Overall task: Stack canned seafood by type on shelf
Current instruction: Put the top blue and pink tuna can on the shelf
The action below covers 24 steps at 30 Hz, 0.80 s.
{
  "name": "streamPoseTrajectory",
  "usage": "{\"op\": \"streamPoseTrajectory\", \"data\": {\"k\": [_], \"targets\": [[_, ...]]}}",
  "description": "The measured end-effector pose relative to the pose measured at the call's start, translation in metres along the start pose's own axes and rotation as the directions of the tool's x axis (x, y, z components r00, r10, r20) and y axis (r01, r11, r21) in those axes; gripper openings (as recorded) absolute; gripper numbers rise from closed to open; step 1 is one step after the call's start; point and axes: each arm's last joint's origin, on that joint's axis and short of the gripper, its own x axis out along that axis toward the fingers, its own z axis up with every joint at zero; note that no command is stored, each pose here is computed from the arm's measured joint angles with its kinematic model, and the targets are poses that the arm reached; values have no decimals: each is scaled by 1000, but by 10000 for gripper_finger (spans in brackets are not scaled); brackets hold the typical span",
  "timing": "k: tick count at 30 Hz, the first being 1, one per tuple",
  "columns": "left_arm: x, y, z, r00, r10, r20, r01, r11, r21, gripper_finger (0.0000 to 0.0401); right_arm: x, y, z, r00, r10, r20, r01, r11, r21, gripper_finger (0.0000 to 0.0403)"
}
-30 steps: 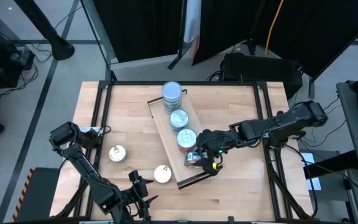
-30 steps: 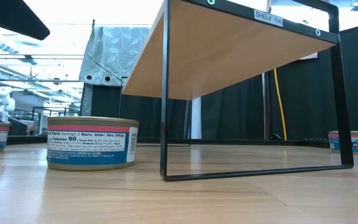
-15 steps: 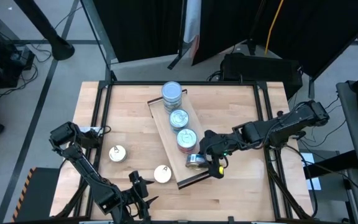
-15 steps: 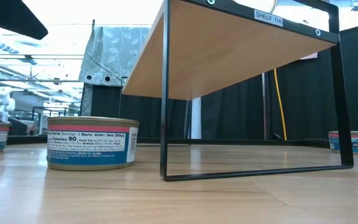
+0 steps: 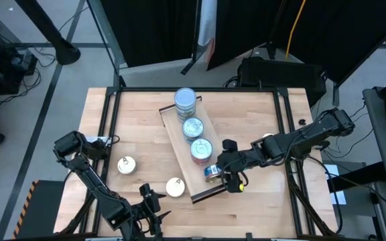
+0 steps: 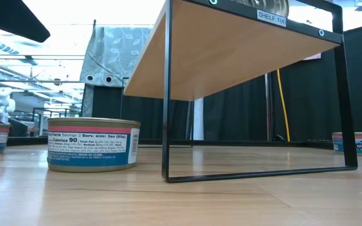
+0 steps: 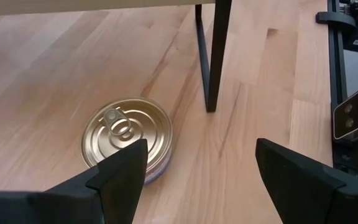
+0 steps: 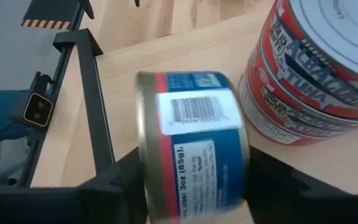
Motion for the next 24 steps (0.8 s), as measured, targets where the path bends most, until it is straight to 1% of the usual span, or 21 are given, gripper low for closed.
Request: {"op": "streamPoseTrajectory", "data": {"k": [2, 3, 7, 10, 13, 17, 22, 24], "targets": [[0, 0, 0, 1000, 1, 0, -1, 1000, -1, 297, 0, 0, 0, 1000, 1, 1, -1, 1000, -1, 171], [0, 0, 0, 1000, 1, 0, -1, 1000, -1, 297, 0, 0, 0, 1000, 2, 2, -2, 1000, -1, 167], [0, 0, 0, 1000, 1, 0, -1, 1000, -1, 297, 0, 1, 0, 1000, 17, 1, -17, 1000, 2, 167], [0, 0, 0, 1000, 1, 0, -1, 1000, -2, 297, -5, 0, 3, 997, 70, 13, -71, 996, 62, 167], [0, 0, 0, 1000, 0, 0, 0, 1000, -2, 297, -15, -5, 8, 992, 112, 64, -120, 985, 128, 167], [1, 0, 0, 1000, 0, 0, 0, 1000, -3, 297, -24, -8, 11, 988, 123, 95, -139, 973, 184, 167], [1, 0, 0, 1000, 0, 0, 0, 1000, -2, 297, -25, -9, 16, 961, 248, 120, -271, 934, 234, 171], [0, 0, 0, 1000, 0, 0, 0, 1000, -2, 297, -22, -9, 17, 958, 266, 110, -286, 925, 251, 172]]}}
